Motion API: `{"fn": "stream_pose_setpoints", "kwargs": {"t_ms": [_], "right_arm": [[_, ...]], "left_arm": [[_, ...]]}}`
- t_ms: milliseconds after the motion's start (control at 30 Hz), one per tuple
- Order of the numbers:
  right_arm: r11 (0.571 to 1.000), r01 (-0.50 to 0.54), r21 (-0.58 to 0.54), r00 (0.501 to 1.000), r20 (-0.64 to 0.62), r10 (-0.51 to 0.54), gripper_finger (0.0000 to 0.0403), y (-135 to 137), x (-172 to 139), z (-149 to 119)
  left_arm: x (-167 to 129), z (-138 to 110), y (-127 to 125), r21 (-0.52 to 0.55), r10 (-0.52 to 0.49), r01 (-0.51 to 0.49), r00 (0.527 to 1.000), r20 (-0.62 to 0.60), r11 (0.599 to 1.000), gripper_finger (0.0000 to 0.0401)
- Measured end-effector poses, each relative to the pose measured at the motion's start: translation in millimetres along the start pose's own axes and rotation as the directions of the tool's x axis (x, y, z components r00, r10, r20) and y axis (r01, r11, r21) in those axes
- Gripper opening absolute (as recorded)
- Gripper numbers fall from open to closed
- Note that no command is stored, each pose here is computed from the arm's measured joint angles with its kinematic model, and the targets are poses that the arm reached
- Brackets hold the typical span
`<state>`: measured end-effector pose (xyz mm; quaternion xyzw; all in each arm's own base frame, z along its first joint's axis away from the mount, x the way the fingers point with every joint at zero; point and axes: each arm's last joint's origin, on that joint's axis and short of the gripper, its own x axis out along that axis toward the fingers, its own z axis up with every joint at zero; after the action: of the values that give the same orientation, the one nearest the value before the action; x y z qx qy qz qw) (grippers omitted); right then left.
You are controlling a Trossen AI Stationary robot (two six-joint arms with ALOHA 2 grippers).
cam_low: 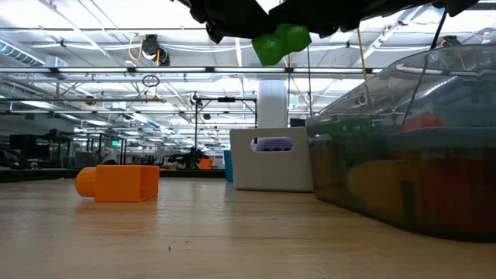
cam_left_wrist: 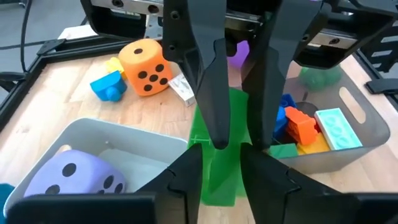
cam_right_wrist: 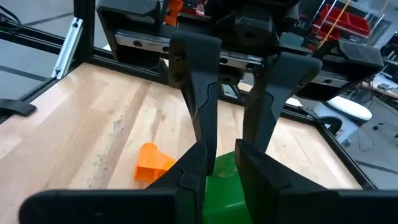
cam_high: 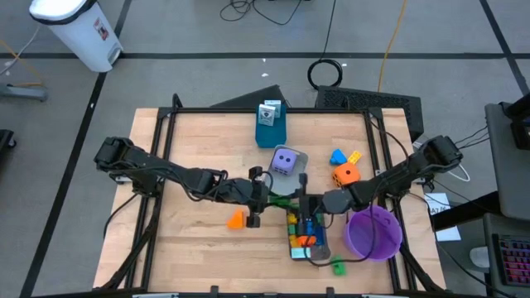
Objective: Pick & Place Toys
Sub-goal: Put the green game piece into the black bin
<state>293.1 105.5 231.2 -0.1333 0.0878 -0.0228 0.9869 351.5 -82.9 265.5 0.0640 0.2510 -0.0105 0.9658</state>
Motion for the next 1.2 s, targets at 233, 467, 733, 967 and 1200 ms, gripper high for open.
{"fn": "stream_pose_setpoints", "kwargs": {"t_ms": [233, 467, 733, 967, 1200], "right_arm": [[0.998, 0.059, -0.029, 0.997, -0.047, -0.060, 0.0061, -0.8, -10.1, 2.8], [0.998, 0.066, -0.018, 0.994, -0.083, -0.068, 0.0061, -2.4, -28.1, 10.8], [0.998, -0.041, 0.037, 0.994, -0.096, 0.044, 0.0061, 11.5, -61.4, 22.8], [0.976, -0.142, 0.164, 0.980, -0.114, 0.162, 0.0061, 30.5, -88.6, 26.1], [0.947, -0.176, 0.268, 0.960, -0.168, 0.226, 0.0061, 52.1, -94.4, 13.2]], "left_arm": [[0.0, 0.9, 1.0, 0.012, -0.001, 0.001, 1.000, 0.004, 1.000, 0.0159], [-0.6, 0.2, -1.9, 0.002, -0.023, 0.023, 1.000, -0.003, 1.000, 0.0230], [-0.9, -0.3, -3.6, -0.072, -0.030, 0.029, 1.000, -0.006, 0.997, 0.0257], [-0.9, -0.9, -3.6, -0.173, -0.030, 0.027, 1.000, -0.011, 0.985, 0.0258], [-0.8, -1.5, -3.6, -0.237, -0.028, 0.024, 0.999, -0.015, 0.971, 0.0258]]}}
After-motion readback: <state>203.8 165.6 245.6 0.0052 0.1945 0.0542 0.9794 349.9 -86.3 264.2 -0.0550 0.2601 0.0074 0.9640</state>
